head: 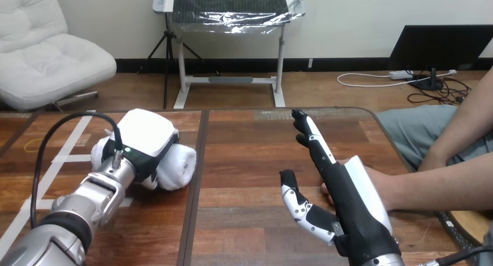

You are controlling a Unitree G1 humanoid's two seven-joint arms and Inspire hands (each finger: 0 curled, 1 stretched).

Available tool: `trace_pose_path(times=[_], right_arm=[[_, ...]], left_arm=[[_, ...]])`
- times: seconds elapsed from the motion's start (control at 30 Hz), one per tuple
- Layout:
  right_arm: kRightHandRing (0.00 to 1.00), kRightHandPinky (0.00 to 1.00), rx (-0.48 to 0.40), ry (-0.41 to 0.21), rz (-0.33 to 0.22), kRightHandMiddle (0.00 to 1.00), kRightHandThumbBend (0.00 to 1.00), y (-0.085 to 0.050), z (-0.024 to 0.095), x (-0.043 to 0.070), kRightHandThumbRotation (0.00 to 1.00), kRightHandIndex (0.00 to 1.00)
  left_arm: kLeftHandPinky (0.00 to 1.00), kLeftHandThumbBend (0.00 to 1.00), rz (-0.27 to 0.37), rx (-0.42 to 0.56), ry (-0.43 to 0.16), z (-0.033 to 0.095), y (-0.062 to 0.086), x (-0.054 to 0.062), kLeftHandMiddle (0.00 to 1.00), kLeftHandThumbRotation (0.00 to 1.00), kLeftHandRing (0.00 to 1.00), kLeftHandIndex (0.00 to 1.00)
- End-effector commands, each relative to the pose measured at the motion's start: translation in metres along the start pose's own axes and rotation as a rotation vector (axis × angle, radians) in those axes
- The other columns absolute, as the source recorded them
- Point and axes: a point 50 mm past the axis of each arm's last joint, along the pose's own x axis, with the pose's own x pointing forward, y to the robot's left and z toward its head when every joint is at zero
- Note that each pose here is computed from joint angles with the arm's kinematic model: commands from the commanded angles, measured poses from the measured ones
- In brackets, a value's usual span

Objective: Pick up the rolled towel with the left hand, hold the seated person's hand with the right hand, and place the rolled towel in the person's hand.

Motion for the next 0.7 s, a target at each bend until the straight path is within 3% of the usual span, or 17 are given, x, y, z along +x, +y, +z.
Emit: trace_pose_path(times=[0.0,0.2,0.67], right_arm=[[0.97,1.0,-0.003,-0.092,-0.047,0.99,0.01,-0.0118,0.0183,0.007,0.0,1.0],[0.97,1.0,0.005,-0.097,-0.047,0.98,0.01,-0.0122,0.0182,0.0076,0.0,1.0],[0.94,1.0,0.009,-0.109,-0.041,0.95,0.0,-0.0113,0.0171,0.0095,0.0,1.0]], left_arm=[[0.26,0.65,0.065,-0.017,0.008,0.0013,0.0108,0.0061,0.35,0.0,0.29,0.42],[0.25,0.63,0.079,-0.028,0.008,0.0021,0.0093,0.0048,0.34,0.0,0.28,0.4],[0.38,0.64,0.12,-0.119,0.006,0.0024,0.0084,0.0015,0.43,0.0,0.4,0.48]])
